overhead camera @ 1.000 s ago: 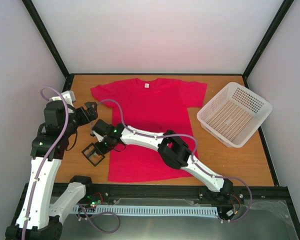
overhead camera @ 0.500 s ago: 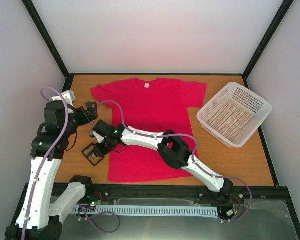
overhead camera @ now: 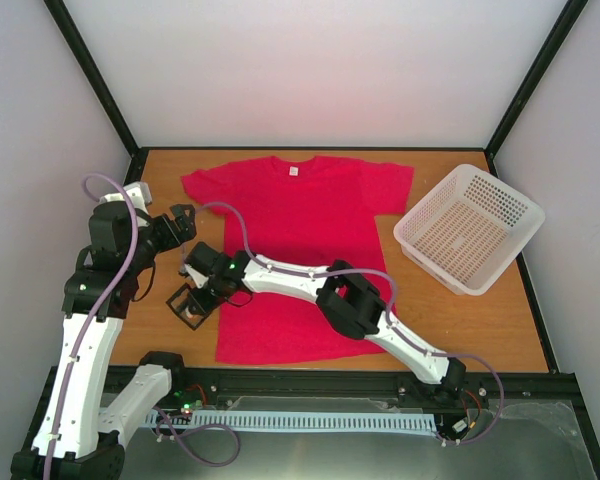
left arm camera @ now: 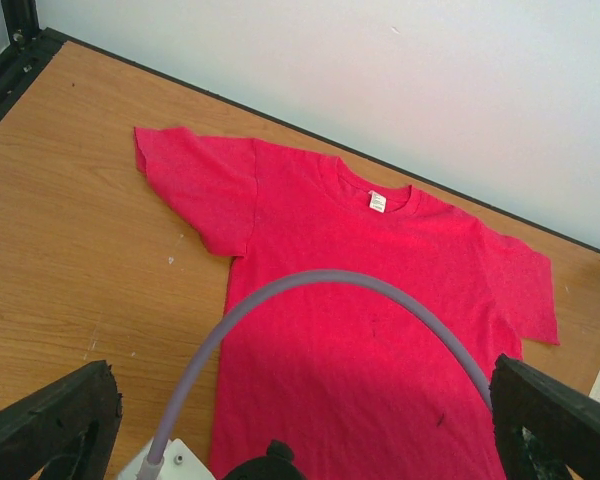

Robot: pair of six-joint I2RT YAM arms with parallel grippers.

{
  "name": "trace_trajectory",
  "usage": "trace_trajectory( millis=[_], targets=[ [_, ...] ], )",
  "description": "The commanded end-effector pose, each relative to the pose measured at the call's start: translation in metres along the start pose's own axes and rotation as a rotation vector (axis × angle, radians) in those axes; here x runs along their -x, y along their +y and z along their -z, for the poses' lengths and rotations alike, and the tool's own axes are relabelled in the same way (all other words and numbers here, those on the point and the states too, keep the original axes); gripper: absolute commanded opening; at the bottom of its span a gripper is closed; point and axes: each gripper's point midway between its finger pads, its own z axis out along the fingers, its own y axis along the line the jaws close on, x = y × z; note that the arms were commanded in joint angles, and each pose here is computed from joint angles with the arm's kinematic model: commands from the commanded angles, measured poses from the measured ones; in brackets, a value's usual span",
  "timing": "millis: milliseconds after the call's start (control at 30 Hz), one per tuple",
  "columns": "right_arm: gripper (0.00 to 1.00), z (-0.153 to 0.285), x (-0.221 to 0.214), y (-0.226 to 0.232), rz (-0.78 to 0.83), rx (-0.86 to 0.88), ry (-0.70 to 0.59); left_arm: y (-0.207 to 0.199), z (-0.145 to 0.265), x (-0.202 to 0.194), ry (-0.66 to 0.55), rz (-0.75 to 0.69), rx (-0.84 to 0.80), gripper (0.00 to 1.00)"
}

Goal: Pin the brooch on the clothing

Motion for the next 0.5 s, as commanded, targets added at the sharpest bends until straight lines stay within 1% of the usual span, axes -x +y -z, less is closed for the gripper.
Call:
trace_trajectory(
  millis=[0, 100, 167, 267, 367, 467],
  targets=[
    [0.39, 0.046, 0.025, 0.005, 0.149, -0.151, -0.112, -0.002, 0.004, 0.005, -0.027, 0.000, -0.011, 1.00],
    [0.51, 0.061, 0.027, 0.000, 0.223, -0.218, -0.125, -0.002, 0.003, 0.005, -0.023, 0.001, -0.012, 1.00],
    [0.56, 0.064, 0.023, -0.004, 0.243, -0.240, -0.112, -0.002, 0.003, 0.007, -0.026, 0.002, -0.012, 1.00],
    [0.67, 0.060, 0.007, -0.006, 0.253, -0.245, -0.081, -0.004, 0.004, 0.009, -0.033, 0.006, -0.014, 1.00],
    [0.77, 0.051, -0.012, 0.001, 0.278, -0.239, -0.047, -0.004, 0.004, 0.009, -0.033, 0.009, -0.018, 1.00],
    [0.85, 0.044, -0.022, 0.006, 0.302, -0.253, -0.016, -0.004, 0.003, 0.009, -0.031, 0.013, -0.017, 1.00]
  ],
)
